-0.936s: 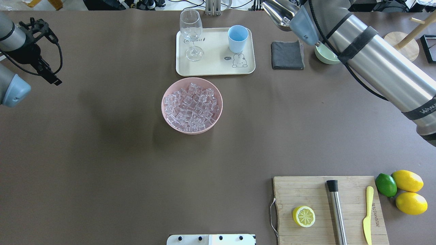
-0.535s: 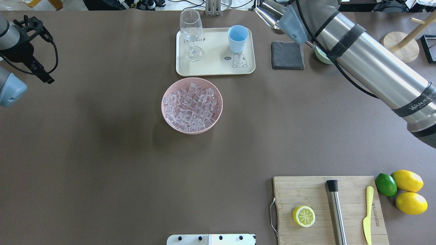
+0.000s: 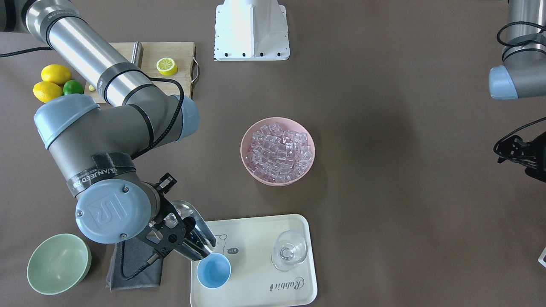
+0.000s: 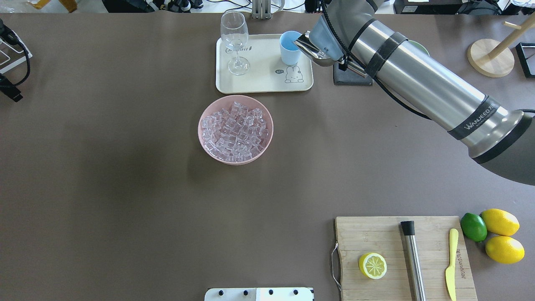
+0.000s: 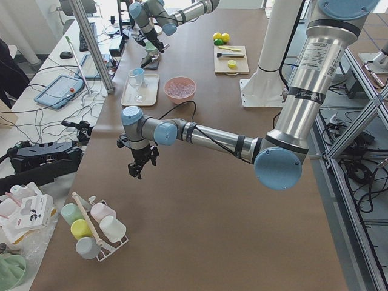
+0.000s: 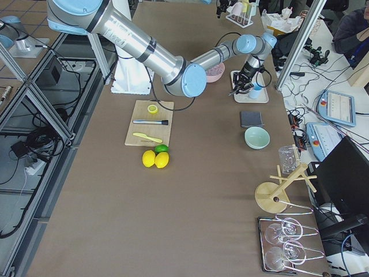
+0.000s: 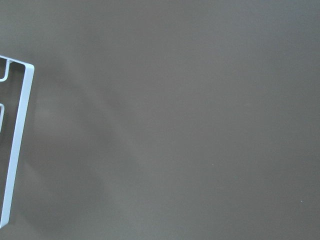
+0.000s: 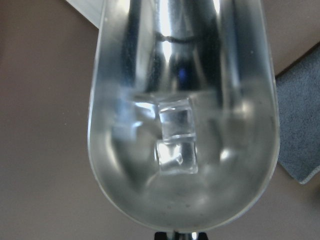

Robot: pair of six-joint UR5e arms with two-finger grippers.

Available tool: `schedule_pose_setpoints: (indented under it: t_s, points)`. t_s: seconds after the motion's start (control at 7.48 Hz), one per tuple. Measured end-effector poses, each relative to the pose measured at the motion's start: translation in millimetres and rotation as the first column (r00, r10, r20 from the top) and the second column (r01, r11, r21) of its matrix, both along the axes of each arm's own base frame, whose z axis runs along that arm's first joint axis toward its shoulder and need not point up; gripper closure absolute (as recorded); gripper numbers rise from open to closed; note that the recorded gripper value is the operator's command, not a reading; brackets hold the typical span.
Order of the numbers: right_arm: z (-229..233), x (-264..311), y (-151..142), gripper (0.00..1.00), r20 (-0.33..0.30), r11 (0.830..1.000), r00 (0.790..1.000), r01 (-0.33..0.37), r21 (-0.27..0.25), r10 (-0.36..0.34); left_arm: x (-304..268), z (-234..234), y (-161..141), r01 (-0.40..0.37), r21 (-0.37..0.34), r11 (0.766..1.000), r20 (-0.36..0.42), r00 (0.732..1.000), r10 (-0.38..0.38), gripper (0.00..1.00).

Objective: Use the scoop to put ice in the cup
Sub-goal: 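Move the scoop over the blue cup on the tray with the right gripper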

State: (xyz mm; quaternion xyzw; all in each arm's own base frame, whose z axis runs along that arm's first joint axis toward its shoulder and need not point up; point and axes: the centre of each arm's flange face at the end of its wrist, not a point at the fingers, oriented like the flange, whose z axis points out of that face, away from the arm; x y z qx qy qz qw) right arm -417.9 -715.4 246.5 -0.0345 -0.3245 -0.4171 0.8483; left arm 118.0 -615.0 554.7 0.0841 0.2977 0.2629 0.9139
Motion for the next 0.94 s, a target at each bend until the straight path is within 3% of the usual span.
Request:
schedule_pose_setpoints:
  t_s: [0.13, 0.27, 0.4, 0.53, 0.67, 0.94]
  points:
    - [2.5, -1.3, 3.8, 1.0, -0.013, 0.999, 1.0, 0.023, -0.023, -0.023, -15.8, 1.3, 1.8, 0.116, -0.085, 0.99, -0.02, 0.993, -0.118, 0.03]
    - [3.7, -0.3, 7.3, 1.0, -0.025, 0.998, 0.999, 0.044, -0.043, -0.045, -26.5, 1.4, 3.8, 0.256, -0.202, 0.945, -0.024, 0.964, -0.266, 0.03]
    - [4.1, 1.6, 9.7, 1.0, -0.035, 0.997, 0.998, 0.059, -0.059, -0.061, -31.7, -0.3, 4.8, 0.363, -0.294, 0.884, -0.011, 0.924, -0.382, 0.03]
    - [2.5, 3.1, 10.6, 1.0, -0.046, 0.995, 0.997, 0.065, -0.07, -0.069, -33.1, -2.5, 4.9, 0.405, -0.33, 0.852, -0.003, 0.903, -0.431, 0.03]
    - [-0.4, 5.3, 10.5, 1.0, -0.055, 0.995, 0.996, 0.07, -0.076, -0.074, -32.7, -4.9, 4.4, 0.422, -0.345, 0.838, -0.003, 0.893, -0.45, 0.03]
    - [-11.6, 16.4, 4.7, 1.0, -0.068, 0.995, 0.995, 0.068, -0.074, -0.073, -29.8, -8.9, 5.2, 0.412, -0.36, 0.837, -0.04, 0.889, -0.455, 0.03]
